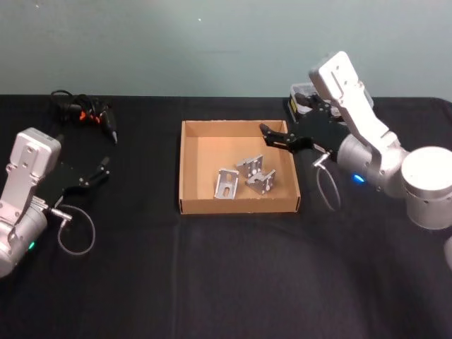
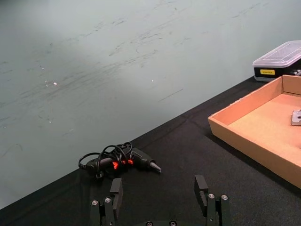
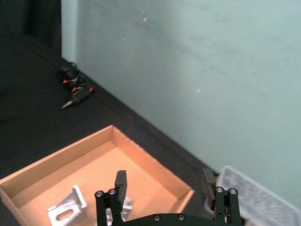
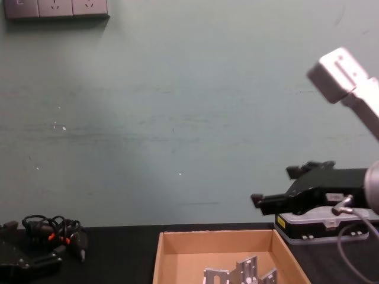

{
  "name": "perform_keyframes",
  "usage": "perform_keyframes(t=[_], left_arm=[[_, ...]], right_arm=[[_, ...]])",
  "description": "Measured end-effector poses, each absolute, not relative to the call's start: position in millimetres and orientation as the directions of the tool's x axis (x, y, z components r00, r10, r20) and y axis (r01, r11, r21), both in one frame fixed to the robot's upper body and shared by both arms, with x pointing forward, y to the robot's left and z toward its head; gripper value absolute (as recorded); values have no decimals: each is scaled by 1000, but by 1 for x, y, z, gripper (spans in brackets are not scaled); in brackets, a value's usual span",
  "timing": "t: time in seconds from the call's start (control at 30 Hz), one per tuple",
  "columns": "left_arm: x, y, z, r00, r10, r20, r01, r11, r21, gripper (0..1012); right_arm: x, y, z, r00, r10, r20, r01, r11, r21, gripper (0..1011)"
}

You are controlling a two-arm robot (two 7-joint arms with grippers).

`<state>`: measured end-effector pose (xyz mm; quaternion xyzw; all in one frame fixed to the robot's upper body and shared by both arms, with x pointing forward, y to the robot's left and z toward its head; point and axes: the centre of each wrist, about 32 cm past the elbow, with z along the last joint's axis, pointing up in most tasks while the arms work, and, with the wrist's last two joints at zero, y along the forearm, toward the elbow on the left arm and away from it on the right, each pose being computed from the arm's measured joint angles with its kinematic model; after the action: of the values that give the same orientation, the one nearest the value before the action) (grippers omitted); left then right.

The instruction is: Use one hand to pick up the angle iron from the table and place it into the box.

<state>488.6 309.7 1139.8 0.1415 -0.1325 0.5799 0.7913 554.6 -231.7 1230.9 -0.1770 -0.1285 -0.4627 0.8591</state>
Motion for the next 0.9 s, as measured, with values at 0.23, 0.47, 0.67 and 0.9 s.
perform_keyframes(t=[0.23,0.47,0.67,0.9], left_arm=[[489,310,1140,292,880,374,-955,287,70,1000],[489,310,1140,292,880,374,-955,287,70,1000],[489,310,1140,292,880,374,-955,287,70,1000],[489,310,1140,292,880,374,-955,287,70,1000]], right_arm=[[533,-241,1227,461,-772,438,882,454,-129,1002],[515,-251,1215,402,-808,430,913,391,-118,1002],[505,-257,1205,349,-841,414,936,332,-117,1002],[500,-261,1198,317,-855,411,948,293,-122,1002]])
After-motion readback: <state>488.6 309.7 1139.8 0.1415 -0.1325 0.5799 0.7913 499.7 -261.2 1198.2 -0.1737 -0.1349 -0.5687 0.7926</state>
